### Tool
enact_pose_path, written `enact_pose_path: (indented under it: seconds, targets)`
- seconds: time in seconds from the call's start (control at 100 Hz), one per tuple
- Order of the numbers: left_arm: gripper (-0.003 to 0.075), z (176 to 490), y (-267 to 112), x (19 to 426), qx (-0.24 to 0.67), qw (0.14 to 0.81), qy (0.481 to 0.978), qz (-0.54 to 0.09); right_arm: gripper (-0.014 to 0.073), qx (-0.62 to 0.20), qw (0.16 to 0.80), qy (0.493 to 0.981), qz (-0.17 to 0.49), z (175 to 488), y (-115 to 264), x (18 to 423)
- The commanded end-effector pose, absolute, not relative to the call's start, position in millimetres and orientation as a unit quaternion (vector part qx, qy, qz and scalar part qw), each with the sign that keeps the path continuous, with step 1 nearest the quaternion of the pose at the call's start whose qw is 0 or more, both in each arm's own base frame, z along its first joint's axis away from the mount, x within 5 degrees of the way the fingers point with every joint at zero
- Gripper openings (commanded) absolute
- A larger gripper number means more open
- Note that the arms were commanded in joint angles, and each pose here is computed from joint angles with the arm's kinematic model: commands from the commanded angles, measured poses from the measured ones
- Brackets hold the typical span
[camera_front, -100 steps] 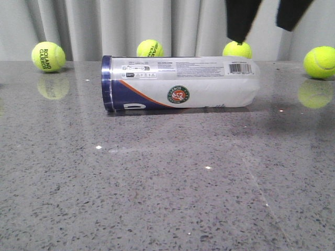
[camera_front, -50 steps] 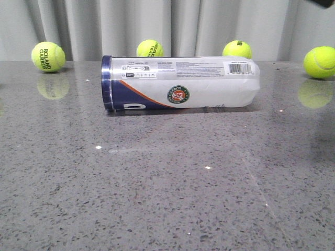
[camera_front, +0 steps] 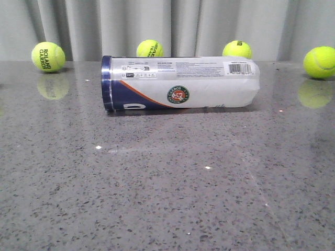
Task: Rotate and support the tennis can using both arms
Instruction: 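Raise the right gripper away from the can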
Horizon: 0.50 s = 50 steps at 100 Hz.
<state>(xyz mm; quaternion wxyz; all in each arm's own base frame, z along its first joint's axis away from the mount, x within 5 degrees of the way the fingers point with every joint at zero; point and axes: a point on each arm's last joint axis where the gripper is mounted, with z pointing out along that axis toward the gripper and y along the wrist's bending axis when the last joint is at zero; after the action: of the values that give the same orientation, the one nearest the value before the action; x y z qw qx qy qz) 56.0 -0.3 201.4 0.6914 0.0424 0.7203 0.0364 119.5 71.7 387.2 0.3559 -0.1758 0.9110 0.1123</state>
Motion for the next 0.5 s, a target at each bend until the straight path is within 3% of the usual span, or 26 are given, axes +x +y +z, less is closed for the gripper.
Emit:
enact_pose_path:
  seconds: [0.0,0.49]
  targets:
    - [-0.002,197,0,55,0.035,0.723,0.69,0.035,-0.0067,-0.168,0.425,0.88,0.129,395,62,108]
    - [-0.002,202,0,55,0.035,0.736,0.675,0.036,-0.0067,-0.155,0.538,0.809,0.175,352,19,40]
